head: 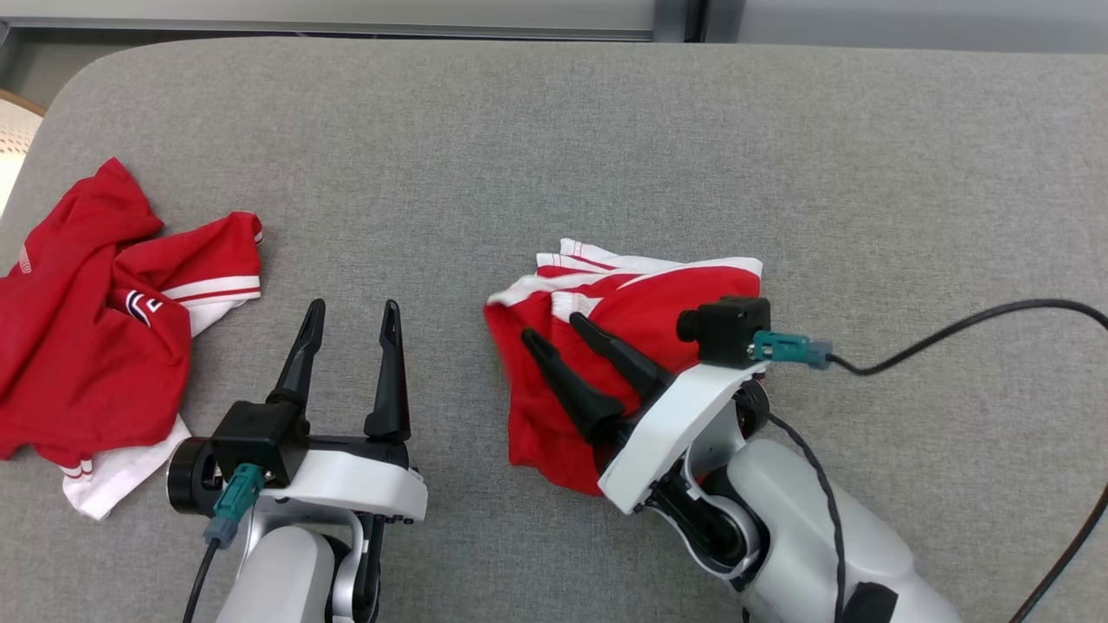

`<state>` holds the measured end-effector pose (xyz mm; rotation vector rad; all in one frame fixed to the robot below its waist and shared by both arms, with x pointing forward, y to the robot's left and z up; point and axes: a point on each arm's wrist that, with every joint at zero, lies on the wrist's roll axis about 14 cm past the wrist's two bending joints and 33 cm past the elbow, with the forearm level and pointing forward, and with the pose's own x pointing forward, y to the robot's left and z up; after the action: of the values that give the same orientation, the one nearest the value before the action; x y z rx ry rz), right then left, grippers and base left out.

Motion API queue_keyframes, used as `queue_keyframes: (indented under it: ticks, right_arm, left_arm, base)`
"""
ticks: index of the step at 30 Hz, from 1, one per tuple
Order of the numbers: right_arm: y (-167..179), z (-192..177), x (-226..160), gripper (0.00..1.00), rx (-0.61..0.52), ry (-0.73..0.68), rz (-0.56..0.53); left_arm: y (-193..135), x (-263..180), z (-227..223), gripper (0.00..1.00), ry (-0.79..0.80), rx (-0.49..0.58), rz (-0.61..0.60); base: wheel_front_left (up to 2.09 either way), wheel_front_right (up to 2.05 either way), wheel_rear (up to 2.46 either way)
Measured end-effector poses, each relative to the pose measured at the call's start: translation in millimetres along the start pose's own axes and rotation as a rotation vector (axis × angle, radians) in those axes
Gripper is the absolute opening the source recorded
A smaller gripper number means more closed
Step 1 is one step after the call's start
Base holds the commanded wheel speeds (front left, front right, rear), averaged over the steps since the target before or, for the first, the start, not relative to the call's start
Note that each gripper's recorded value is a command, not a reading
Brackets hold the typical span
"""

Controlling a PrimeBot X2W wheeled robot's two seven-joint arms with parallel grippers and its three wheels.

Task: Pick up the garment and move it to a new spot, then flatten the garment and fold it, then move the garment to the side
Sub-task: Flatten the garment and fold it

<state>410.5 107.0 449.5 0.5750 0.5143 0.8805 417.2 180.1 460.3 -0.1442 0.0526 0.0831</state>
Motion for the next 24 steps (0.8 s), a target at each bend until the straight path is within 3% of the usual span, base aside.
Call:
queue_keyframes:
  ticks: [5, 10, 18, 24]
  right_arm:
    - [-2.0, 23.9, -5.6, 1.0, -0.244, -0.11, 0.018]
    - [-39.4, 71.0, -34.8, 1.0, -0.416, -0.272, -0.086]
    - [-111.3, 112.2, -130.6, 1.0, -0.493, -0.425, -0.398]
    - [-127.5, 111.9, -195.4, 1.0, -0.51, -0.485, -0.566]
  left_arm:
    - [-3.5, 1.8, 1.2, 1.0, -0.005, -0.011, -0.003]
    - [-6.8, 5.1, 5.2, 1.0, -0.018, -0.016, -0.011]
    - [-5.1, 9.2, 9.3, 1.0, -0.035, -0.018, -0.003]
    - [-2.6, 6.9, 10.1, 1.0, -0.037, -0.016, -0.006]
  base:
    - [0.0, 0.0, 0.0]
    - [0.0, 0.0, 0.0]
    - [0.0, 0.0, 0.0]
    - [0.0, 0.0, 0.0]
